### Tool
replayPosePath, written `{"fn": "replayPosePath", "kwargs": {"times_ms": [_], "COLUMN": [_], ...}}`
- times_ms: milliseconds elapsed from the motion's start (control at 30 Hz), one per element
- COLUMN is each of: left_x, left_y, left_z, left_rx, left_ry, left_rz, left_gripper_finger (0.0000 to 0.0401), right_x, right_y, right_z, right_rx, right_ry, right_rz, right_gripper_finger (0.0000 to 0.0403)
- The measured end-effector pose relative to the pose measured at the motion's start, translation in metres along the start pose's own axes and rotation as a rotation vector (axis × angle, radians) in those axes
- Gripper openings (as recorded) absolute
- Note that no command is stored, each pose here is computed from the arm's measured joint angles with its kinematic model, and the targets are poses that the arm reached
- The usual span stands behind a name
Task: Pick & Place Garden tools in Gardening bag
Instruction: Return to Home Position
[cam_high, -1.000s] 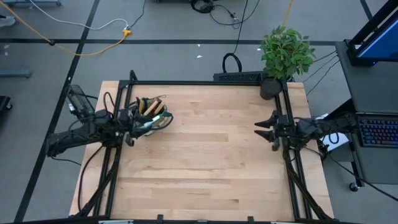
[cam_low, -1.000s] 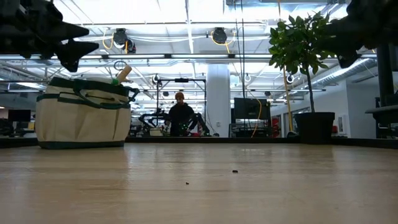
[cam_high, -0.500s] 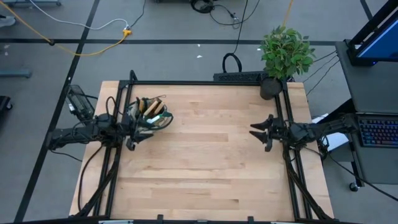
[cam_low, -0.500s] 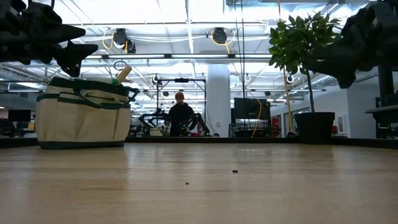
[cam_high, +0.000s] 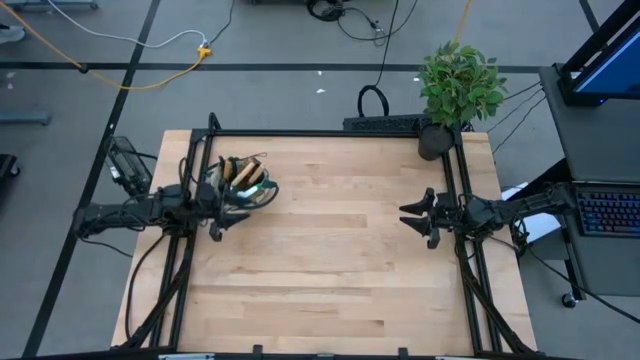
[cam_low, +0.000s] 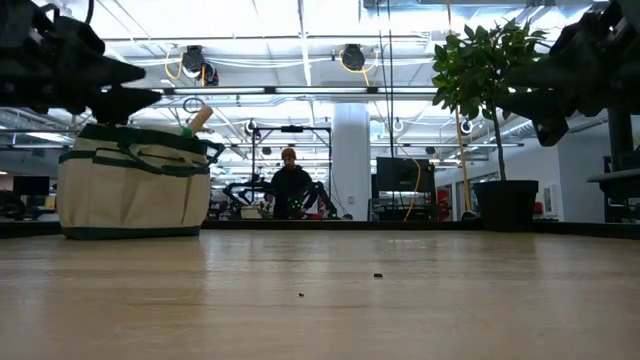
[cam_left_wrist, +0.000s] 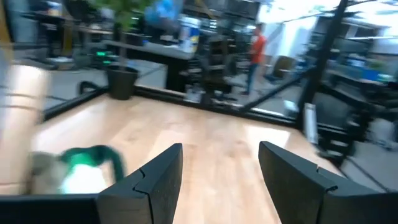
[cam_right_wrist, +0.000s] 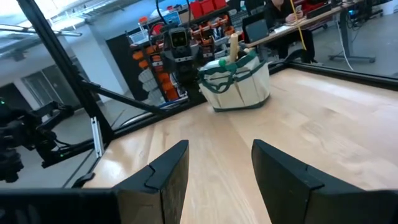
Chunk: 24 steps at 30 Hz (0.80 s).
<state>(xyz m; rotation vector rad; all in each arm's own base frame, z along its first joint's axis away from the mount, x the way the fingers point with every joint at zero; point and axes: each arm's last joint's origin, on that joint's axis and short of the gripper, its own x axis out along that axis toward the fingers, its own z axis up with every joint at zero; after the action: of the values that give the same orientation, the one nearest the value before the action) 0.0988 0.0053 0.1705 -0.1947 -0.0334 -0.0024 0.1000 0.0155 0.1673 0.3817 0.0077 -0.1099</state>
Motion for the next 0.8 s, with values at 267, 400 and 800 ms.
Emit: {"fn": "replayPosePath", "kwargs": {"times_ms": [267, 400, 800], "left_x": [0.0005, 0.0005, 0.0005], "left_y": [0.0026, 0.0026, 0.0026], "left_z": [0.0004, 0.0003, 0.0005], "left_rx": [-0.037, -0.129, -0.197], "left_ry": [-0.017, -0.022, -0.027], "left_rz": [0.117, 0.116, 0.115], "left_gripper_finger": [0.0219, 0.0218, 0.0218], "right_x": [0.0000, 0.0000, 0.0000], "right_y": [-0.0002, -0.0002, 0.0011], "right_z": [-0.0004, -0.0006, 0.0027], "right_rx": [-0.038, -0.063, -0.079], "right_ry": [0.004, 0.005, -0.029], "right_rz": [-0.001, -0.002, 0.009], "right_gripper_finger": [0.0166, 0.0166, 0.0166]}}
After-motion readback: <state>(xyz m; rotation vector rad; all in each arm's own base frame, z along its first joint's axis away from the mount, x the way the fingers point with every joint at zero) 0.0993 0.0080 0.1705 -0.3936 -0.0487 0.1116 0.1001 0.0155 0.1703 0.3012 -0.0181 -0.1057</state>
